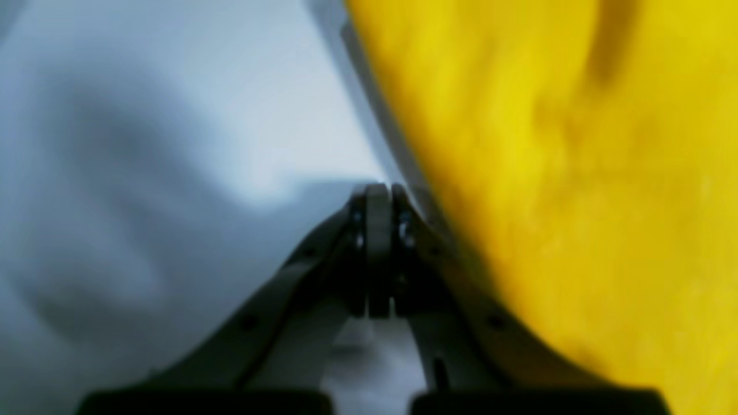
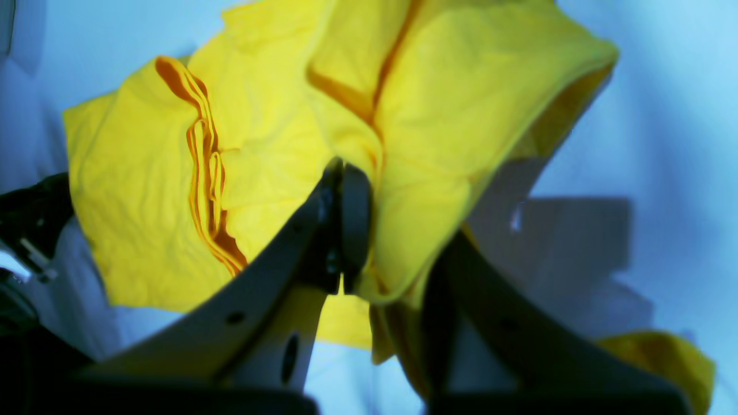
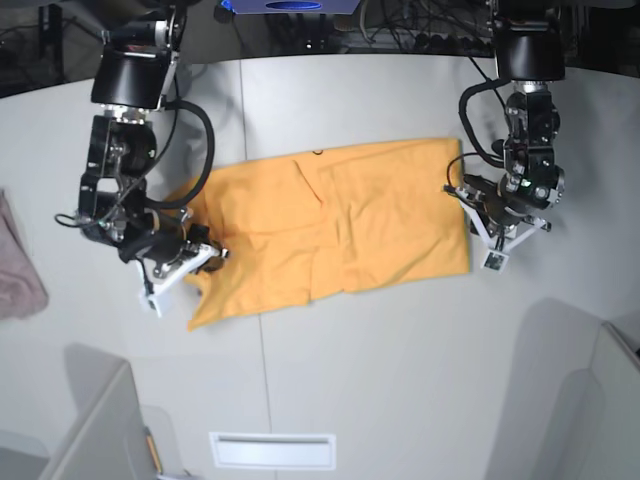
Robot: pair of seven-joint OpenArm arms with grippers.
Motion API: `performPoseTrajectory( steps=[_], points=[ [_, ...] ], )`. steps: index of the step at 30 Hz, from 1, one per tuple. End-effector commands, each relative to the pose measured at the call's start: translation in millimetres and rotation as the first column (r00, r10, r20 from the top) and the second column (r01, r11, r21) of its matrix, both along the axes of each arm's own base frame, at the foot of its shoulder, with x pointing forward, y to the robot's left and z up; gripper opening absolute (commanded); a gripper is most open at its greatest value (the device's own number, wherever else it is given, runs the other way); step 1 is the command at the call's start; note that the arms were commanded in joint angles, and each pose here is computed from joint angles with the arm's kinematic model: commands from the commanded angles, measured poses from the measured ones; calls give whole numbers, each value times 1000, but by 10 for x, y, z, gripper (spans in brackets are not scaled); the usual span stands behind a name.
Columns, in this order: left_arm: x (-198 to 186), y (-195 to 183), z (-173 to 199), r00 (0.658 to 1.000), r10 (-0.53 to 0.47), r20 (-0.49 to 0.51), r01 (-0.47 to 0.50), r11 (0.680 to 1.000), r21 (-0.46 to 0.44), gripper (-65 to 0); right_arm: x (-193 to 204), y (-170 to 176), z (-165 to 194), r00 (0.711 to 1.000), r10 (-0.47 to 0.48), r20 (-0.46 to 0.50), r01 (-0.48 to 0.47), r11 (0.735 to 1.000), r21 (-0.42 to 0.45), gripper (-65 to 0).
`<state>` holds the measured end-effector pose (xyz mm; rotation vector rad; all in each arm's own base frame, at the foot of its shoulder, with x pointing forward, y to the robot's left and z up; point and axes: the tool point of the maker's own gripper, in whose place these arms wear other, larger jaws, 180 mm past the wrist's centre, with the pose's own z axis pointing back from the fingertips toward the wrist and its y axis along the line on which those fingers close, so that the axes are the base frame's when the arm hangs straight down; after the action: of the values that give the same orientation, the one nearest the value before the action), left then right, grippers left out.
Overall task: Fold the T-shirt properly
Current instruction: 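Grasp the strip's other end with the right gripper and lift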
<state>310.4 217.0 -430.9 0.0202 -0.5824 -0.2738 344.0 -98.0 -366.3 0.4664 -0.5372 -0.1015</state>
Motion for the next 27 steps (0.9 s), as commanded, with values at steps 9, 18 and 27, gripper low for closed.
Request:
performPoseTrajectory(
  steps=[9,18,27],
  points=[
    [106,-109,62,1000,-6,30,7,999,-33,-650,-2,741,561,993,61,103,-66,997,44,-650],
    [-51,31,-6,1000,-9,-3,9,1000,2,-650,-258,1552,686,991,123,51,-128,985,114,-650],
    [-222,122,0,1000,-20,-12,20,999,36,-650,-239,2014,635,977,197,82,-204,975,85,-650]
  ],
)
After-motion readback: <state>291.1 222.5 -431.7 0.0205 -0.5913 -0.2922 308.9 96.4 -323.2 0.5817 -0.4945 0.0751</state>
